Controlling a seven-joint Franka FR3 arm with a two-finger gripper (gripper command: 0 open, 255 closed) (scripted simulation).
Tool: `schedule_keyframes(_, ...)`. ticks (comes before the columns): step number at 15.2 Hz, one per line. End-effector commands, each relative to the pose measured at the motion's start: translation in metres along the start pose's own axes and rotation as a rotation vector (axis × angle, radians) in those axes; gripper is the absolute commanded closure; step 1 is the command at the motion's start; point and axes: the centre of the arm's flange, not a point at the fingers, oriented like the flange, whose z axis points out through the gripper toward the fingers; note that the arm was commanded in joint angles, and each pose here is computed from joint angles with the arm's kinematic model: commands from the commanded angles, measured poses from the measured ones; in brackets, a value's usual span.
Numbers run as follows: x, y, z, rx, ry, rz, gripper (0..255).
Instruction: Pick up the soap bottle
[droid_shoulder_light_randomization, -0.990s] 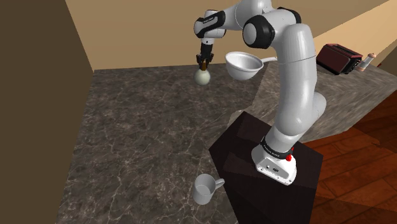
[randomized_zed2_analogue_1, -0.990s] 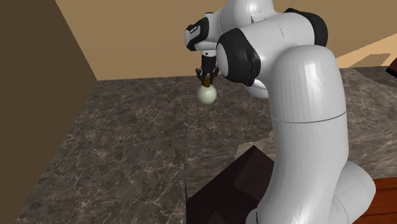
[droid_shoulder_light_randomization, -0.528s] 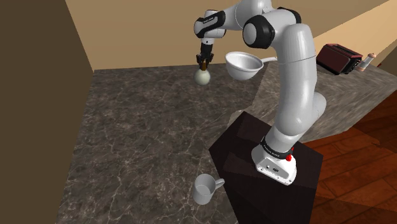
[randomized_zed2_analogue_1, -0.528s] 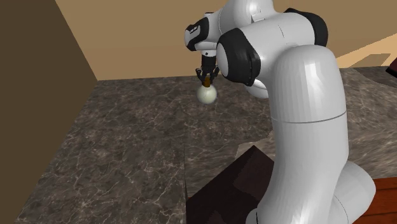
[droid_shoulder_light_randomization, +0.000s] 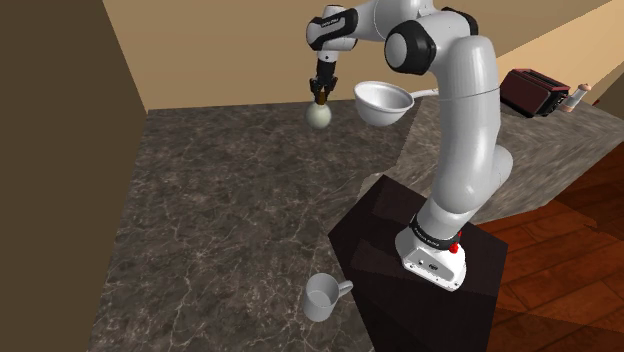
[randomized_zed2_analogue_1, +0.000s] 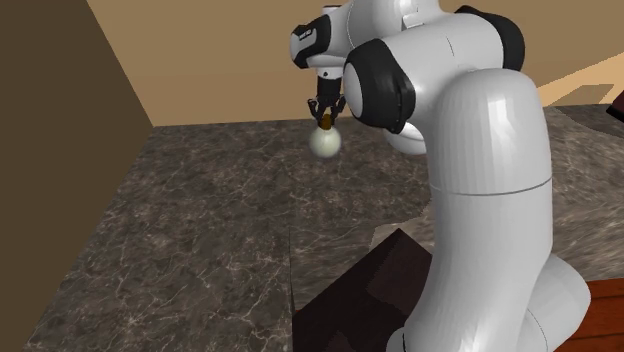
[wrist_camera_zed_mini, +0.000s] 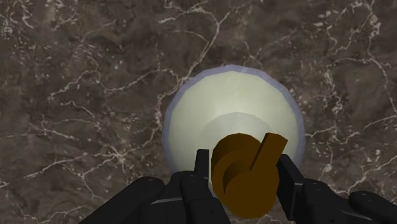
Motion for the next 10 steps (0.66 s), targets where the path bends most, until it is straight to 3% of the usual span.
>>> schedule_keyframes(1, -0.001, -0.001, -0.010, 0.000, 0.000, 0.000, 255)
schedule_keyframes(10, -0.003, -0.004, -0.048, 0.000, 0.000, 0.000, 255)
